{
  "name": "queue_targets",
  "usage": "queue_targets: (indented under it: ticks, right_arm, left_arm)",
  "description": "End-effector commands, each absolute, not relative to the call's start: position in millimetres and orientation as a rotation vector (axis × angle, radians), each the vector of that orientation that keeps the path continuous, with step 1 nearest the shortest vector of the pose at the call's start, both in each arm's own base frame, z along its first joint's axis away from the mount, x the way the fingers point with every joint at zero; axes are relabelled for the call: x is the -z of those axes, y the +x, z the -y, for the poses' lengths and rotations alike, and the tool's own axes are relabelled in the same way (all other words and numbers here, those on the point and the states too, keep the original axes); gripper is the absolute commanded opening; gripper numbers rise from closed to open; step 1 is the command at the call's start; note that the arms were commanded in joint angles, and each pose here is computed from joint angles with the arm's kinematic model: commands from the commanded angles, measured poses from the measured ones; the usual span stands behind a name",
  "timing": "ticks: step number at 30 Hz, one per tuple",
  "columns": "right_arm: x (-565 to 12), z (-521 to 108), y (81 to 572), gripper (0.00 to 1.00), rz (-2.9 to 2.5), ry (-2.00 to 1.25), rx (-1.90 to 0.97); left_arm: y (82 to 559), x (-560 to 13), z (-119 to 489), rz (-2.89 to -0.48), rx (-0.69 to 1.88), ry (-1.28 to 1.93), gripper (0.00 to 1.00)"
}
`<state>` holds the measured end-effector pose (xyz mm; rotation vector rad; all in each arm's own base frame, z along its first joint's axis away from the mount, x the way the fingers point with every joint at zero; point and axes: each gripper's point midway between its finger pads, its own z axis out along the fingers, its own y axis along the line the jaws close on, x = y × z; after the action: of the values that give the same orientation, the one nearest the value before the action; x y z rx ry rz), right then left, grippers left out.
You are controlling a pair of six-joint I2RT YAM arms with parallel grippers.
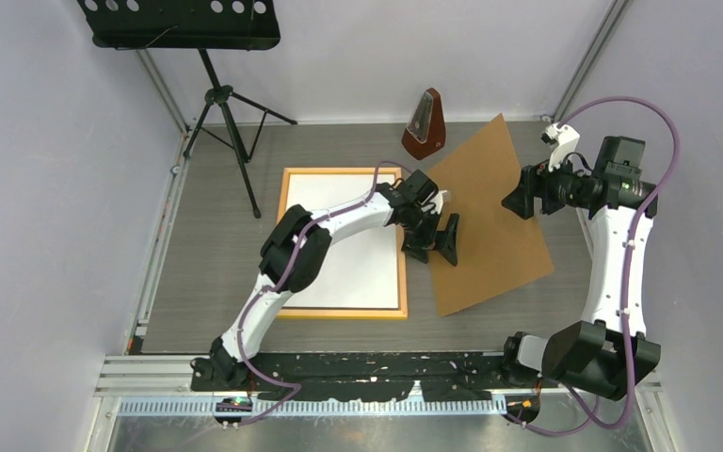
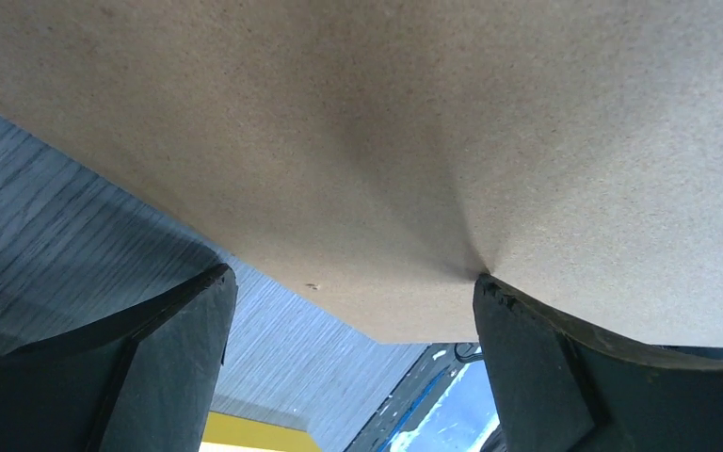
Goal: Put the photo into the frame
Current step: Turn over the photo frame item at the center of the board.
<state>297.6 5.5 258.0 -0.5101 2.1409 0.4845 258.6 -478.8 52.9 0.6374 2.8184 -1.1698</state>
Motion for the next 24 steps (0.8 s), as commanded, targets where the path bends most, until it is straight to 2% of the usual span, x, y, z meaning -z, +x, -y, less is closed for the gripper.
queue_targets:
  ticks: [1, 19, 24]
  right_arm:
    - [-272, -56, 256, 0.78, -2.174, -0.468, -0.774]
    - [-300, -106, 245, 0.75, -2.089, -0.568, -0.863]
    - [-306, -118, 246, 0.75, -2.072, -0.597, -0.872]
  left_arm:
    - [272, -62, 481, -2.713, 1.141, 0.654, 0.97]
    - [283, -114, 439, -2.61, 1.238, 0.565, 0.98]
    - [292, -146, 417, -2.547, 1.269, 0.506, 0.98]
